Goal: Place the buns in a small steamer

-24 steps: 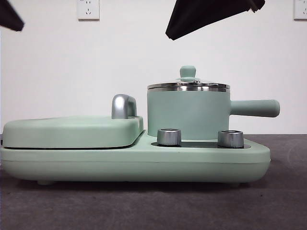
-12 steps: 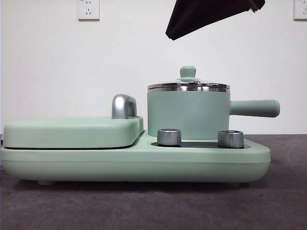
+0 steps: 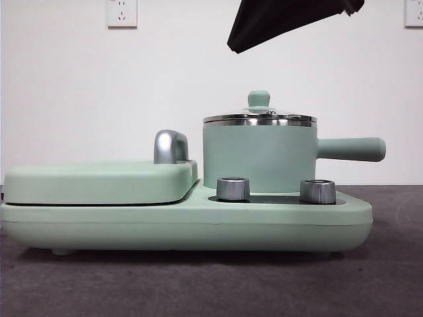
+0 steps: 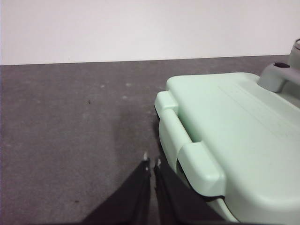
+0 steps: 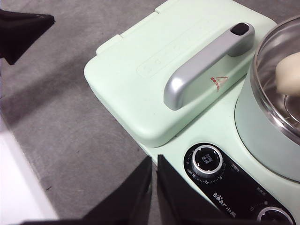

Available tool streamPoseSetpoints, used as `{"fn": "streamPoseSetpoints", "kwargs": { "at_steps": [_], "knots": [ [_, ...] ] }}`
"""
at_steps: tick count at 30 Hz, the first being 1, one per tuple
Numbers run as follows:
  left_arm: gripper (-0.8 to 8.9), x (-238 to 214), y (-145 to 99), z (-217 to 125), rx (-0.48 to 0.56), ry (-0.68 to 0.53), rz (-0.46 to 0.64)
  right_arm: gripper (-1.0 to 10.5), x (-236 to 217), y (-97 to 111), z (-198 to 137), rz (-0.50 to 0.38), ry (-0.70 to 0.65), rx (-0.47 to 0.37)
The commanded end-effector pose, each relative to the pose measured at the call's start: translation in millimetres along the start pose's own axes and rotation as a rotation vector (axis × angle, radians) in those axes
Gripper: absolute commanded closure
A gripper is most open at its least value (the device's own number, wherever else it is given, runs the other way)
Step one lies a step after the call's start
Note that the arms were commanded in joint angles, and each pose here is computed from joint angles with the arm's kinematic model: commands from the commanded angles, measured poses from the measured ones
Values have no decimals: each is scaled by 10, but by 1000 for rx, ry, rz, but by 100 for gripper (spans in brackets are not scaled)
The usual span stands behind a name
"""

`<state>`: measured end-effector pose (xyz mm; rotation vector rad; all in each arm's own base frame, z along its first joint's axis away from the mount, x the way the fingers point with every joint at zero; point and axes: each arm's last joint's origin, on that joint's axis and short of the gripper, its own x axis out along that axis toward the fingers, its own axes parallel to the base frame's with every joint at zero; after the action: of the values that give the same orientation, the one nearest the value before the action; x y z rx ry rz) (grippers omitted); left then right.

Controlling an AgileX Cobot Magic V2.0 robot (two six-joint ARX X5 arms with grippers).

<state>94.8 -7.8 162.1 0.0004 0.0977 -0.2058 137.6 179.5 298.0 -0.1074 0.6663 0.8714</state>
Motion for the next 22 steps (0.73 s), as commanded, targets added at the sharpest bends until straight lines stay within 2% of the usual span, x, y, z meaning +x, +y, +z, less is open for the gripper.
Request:
{"fn": "streamPoseSetpoints", "kwargs": {
  "at_steps": [1, 12, 14, 15, 18, 22],
  "knots": [
    [798, 16, 5, -51, -2, 3, 5, 929, -4, 34, 43, 12, -16, -13],
    [798, 16, 5, -51, -2, 3, 5, 929, -3, 33, 40, 11, -15, -24],
    [798, 16, 5, -51, -2, 3, 5, 929, -6, 17, 25, -13, 0, -132],
    [798, 16, 5, -51, -2, 3, 5, 929, -29, -16, 6, -53, -6, -169],
    [798, 16, 5, -51, -2, 3, 5, 929, -99, -144, -78, -145, -88, -166],
    [798, 16, 5, -51, -2, 3, 5, 929, -218, -393, -390, -225, -287, -114]
  ]
}}
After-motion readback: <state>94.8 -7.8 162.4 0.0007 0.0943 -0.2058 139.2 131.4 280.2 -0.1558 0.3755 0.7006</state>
